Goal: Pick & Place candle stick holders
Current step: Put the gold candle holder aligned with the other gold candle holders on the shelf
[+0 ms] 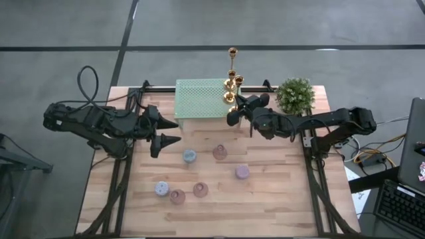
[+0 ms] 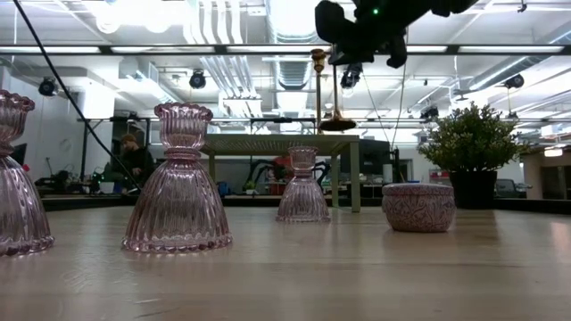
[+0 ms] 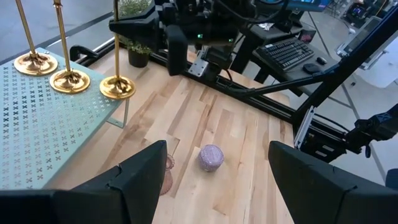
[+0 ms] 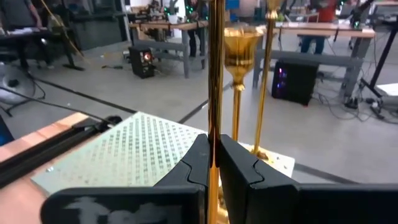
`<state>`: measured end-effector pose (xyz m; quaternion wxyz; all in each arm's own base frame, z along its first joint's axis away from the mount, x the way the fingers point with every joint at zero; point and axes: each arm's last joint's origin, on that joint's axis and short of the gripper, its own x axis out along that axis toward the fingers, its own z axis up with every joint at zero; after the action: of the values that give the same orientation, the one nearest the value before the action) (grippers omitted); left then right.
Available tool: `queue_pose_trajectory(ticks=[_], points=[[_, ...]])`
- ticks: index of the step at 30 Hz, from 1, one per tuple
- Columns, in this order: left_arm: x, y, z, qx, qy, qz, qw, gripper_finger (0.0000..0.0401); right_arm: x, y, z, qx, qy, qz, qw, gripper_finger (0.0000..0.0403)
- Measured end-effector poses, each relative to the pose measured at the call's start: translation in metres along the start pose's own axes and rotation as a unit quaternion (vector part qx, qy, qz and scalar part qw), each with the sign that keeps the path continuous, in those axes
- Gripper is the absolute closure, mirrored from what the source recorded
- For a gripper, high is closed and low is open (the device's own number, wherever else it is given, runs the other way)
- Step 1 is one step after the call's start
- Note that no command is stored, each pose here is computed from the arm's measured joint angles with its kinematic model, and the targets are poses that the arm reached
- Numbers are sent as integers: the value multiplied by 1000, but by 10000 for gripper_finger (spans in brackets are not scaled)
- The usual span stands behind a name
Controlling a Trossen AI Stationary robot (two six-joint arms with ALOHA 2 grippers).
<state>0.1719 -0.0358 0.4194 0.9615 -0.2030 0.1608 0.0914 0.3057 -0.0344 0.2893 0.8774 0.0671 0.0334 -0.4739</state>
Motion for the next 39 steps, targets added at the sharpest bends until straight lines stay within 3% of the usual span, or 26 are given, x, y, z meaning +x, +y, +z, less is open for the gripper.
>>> queue_pose_trajectory(ticks=[39], points=[[0, 0, 0, -1, 0, 0, 1000, 117, 29, 9, -21, -22, -17, -5, 1000, 390]])
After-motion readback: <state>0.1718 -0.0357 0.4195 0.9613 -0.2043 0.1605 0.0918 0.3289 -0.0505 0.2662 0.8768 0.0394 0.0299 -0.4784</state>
